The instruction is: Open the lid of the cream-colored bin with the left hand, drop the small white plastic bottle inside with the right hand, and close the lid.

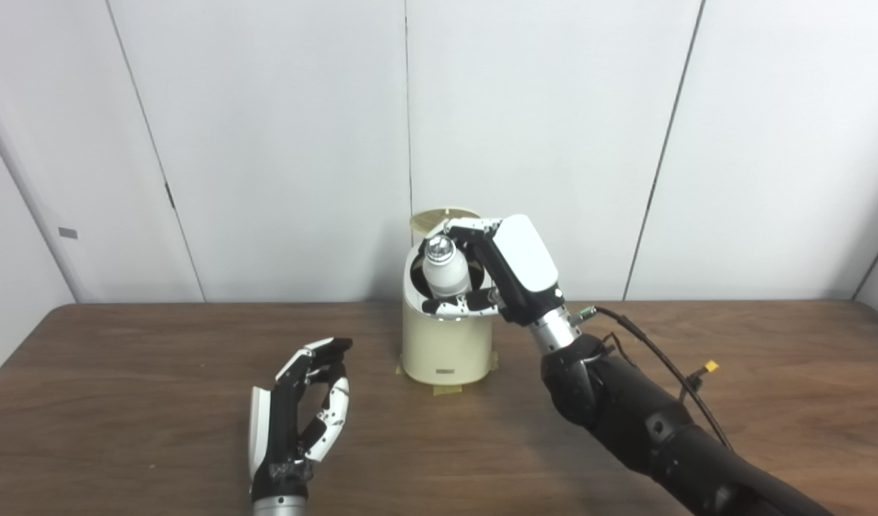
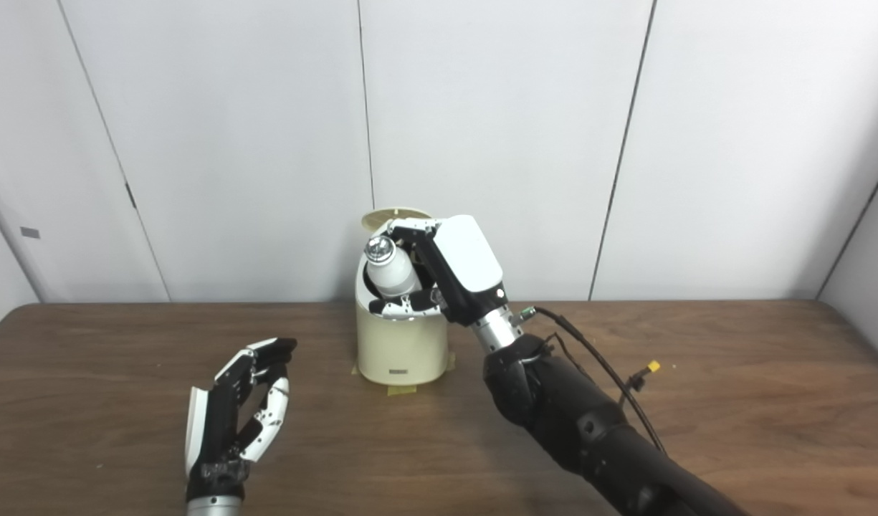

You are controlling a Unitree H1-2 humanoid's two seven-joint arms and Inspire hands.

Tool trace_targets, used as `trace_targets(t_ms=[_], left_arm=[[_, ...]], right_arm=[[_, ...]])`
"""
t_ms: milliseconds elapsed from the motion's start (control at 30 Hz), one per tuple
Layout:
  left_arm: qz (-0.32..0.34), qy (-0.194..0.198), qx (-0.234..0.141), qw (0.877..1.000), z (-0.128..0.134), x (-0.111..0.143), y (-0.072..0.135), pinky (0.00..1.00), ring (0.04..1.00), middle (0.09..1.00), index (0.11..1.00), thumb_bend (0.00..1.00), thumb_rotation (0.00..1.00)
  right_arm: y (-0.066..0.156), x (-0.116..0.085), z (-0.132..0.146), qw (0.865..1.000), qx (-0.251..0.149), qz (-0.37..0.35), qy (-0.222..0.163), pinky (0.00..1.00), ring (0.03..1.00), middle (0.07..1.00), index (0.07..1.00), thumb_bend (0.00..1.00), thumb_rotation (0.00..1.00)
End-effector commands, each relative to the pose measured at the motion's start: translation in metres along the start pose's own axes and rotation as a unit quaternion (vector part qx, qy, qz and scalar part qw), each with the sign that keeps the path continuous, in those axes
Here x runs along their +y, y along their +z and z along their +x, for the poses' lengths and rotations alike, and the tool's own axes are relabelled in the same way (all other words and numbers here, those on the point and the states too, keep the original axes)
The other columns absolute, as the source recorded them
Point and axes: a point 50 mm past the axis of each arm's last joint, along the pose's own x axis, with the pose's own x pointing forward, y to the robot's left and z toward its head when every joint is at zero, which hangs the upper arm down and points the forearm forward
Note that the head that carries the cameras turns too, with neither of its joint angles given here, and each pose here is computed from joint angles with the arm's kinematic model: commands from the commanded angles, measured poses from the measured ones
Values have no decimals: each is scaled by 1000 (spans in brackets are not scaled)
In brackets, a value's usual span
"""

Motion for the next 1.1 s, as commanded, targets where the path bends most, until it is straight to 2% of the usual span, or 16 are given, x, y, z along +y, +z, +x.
trace_targets(t_ms=[0,167,500,1067], left_arm=[[7,-8,39,999,-27,-10,-14,651,724,729,693,106,382],[4,-7,38,999,-27,-10,-14,655,726,731,697,108,370],[7,-9,38,999,-28,-11,-14,656,729,734,700,112,379],[6,-7,41,999,-30,-13,-12,657,727,733,701,128,432]], right_arm=[[5,-18,28,999,-36,-1,-29,312,395,503,517,515,0],[5,-17,27,999,-40,-3,-25,289,381,505,526,512,0],[4,-16,28,999,-45,-10,-19,329,398,496,519,515,0],[7,-19,42,996,-76,-29,-38,318,392,490,530,513,0]])
